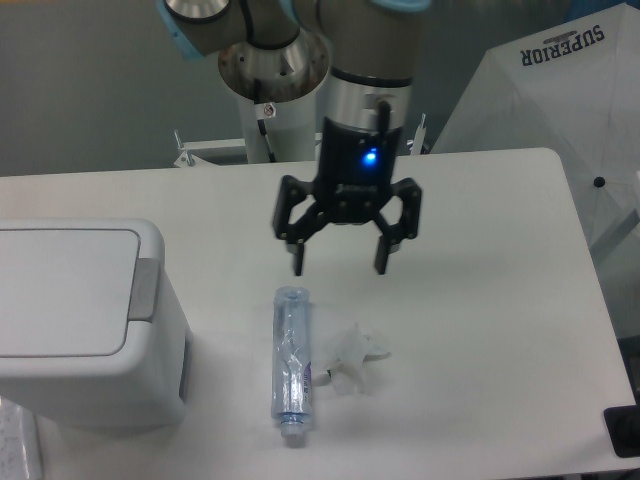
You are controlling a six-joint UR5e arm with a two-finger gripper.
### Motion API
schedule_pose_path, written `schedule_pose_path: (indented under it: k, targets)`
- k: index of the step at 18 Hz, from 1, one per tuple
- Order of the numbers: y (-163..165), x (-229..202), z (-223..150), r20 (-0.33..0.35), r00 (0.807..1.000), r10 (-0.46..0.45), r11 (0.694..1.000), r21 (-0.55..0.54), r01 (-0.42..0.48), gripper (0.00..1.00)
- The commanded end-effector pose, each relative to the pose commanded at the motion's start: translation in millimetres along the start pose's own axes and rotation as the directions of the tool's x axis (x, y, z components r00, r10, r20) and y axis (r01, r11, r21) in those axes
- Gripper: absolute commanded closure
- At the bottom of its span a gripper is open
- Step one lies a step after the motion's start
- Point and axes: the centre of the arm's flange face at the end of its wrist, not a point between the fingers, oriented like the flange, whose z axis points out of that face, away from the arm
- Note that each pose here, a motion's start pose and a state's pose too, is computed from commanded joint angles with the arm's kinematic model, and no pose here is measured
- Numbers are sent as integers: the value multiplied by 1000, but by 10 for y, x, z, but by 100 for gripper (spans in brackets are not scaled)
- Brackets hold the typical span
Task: Open the trash can
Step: 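Move the open gripper down toward the white trash can lid edge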
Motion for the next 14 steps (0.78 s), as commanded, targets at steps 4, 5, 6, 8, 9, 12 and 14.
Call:
schedule_pose_path:
  k: [4,5,6,8,9,12,14]
  targets:
    - [-22,93,3,-8,999,-41,999,3,41,0]
    - [0,150,35,-14,999,-34,999,-4,34,0]
    - [-3,226,57,-21,999,-25,1000,-5,25,0]
    - [10,339,89,-31,999,-8,1000,-9,8,0]
    - [19,400,131,-38,999,2,1000,-15,-3,0]
    - [47,596,337,-62,997,35,998,-45,-38,0]
    - [32,630,433,-68,997,43,998,-53,-46,0]
